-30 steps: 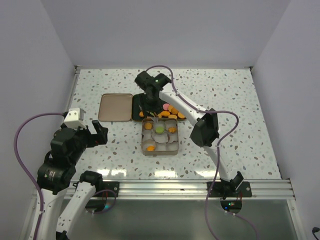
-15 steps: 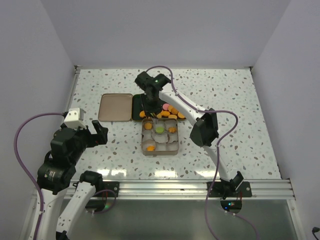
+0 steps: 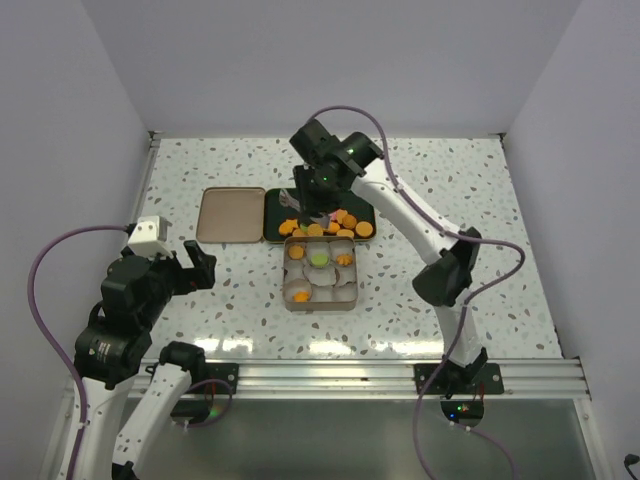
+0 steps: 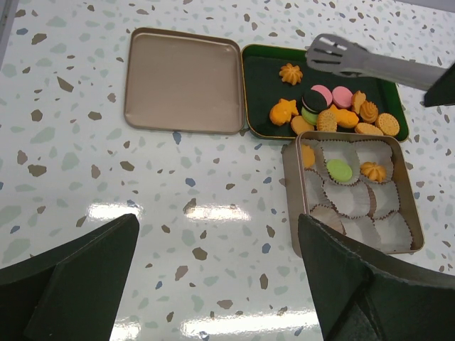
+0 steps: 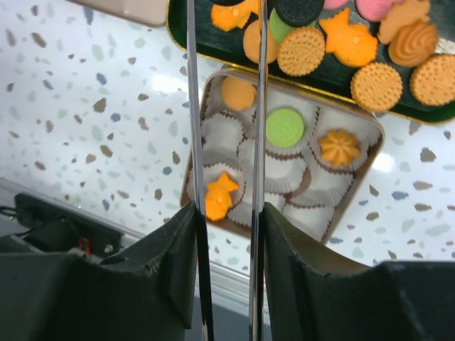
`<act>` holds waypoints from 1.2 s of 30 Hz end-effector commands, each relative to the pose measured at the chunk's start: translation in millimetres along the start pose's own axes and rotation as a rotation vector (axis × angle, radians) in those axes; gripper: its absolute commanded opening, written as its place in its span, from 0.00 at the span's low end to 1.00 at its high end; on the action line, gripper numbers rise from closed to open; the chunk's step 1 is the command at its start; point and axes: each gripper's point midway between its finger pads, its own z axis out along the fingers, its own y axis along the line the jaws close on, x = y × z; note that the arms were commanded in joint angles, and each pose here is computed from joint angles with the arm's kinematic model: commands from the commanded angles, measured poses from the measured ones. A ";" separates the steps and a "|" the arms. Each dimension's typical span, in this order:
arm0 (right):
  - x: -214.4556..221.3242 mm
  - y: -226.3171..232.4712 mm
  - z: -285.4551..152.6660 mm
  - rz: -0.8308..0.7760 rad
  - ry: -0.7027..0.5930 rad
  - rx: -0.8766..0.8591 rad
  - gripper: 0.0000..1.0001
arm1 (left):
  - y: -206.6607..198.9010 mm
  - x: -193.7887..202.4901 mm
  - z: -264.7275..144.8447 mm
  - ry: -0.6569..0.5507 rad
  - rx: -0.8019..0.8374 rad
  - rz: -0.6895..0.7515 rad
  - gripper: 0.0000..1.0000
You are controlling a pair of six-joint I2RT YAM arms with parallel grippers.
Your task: Pack the cookies
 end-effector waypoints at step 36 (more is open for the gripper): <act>131.9 25.4 -35.8 -0.094 0.128 -0.078 0.30 | 0.1 -10.4 -4.8 -0.070 0.007 0.004 1.00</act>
